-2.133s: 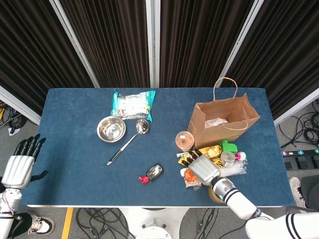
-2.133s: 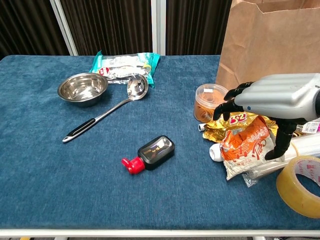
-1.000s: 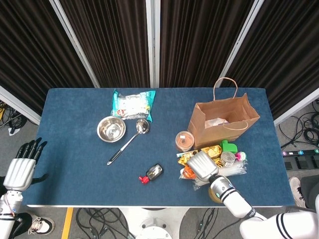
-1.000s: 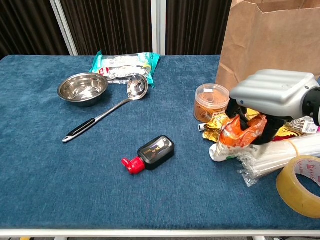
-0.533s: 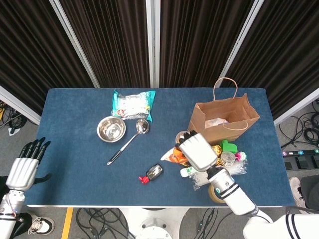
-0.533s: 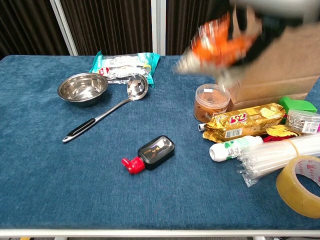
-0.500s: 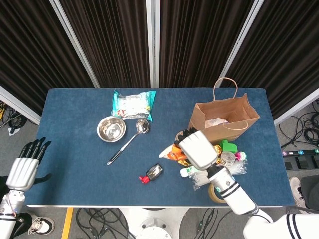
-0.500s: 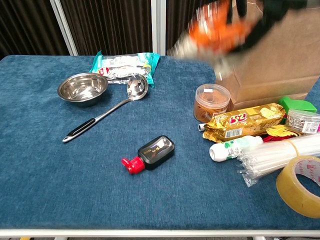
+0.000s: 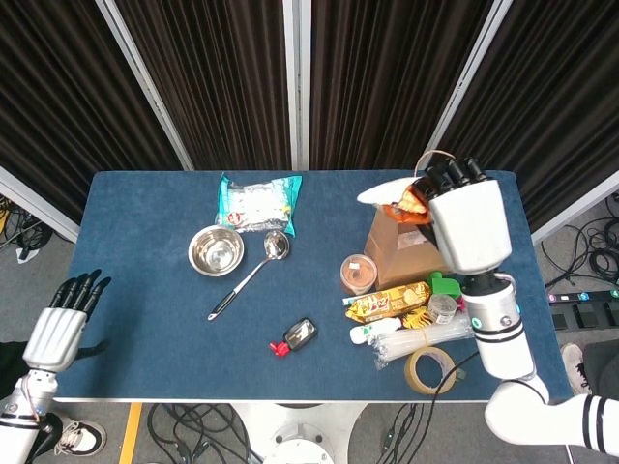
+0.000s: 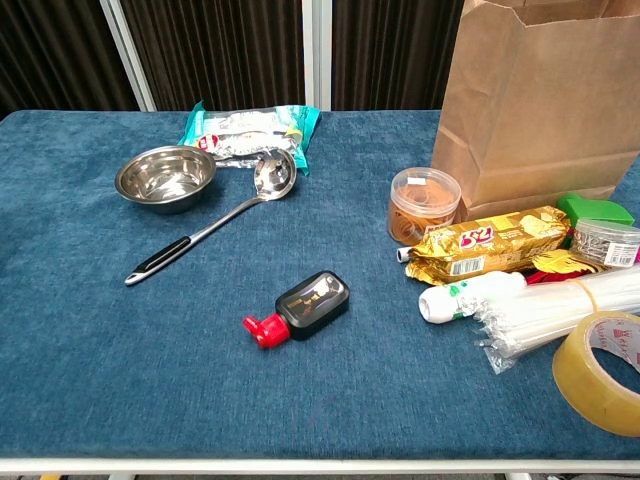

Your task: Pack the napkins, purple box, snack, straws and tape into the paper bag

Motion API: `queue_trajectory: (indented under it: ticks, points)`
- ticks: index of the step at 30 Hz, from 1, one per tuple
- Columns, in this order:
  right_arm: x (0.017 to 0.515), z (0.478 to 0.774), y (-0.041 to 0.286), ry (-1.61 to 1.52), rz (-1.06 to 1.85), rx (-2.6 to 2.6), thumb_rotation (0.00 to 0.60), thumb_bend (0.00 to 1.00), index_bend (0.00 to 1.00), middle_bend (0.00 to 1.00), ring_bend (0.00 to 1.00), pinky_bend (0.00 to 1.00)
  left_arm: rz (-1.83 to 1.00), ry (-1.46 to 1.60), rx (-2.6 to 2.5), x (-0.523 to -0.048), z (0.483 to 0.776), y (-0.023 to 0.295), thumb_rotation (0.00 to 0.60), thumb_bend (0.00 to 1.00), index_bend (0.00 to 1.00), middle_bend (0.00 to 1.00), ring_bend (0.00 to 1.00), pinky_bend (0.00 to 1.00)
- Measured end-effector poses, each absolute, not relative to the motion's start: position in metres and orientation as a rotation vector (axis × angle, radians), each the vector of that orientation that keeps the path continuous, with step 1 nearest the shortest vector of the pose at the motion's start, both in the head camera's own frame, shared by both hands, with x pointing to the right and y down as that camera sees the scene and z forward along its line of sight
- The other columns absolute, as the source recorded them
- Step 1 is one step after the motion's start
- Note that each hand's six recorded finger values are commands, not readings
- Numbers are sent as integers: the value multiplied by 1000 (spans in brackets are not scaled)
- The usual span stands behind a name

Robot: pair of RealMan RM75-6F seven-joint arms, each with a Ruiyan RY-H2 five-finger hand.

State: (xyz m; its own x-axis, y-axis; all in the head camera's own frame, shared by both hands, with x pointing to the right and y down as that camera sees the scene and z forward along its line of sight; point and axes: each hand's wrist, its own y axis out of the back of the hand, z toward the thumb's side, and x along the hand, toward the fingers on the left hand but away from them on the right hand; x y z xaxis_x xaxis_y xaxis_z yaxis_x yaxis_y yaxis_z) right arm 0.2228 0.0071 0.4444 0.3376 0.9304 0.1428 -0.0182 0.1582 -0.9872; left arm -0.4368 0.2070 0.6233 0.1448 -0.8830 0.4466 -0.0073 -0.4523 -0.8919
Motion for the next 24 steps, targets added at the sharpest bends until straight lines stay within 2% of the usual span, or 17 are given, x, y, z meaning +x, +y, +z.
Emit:
queue_trajectory:
  ticks: [9,17,20,22,24]
  points:
    - [299,501,-10,-912,1154,-1104,600,260,745,602,440,472,-1426,849,-1634,-437,626,209,600,146,56,7,0,106]
    - [321,545,-3,-856,1257,-1198,600,242,722,582,440,466,-1434,842,-1633,-436,628,210,600,154,56,7,0,106]
    - [320,550,-2,-849,1266,-1221,600,144,634,534,409,420,-1441,842,-1633,-437,629,210,600,155,55,7,0,106]
    - [319,551,-2,-844,1268,-1241,600,54,516,464,336,352,-1445,847,-1630,-439,629,210,600,155,55,7,0,106]
    - [317,552,-1,-846,1266,-1270,600,7,396,411,262,271,-1445,852,-1630,-440,628,210,600,155,56,7,0,106]
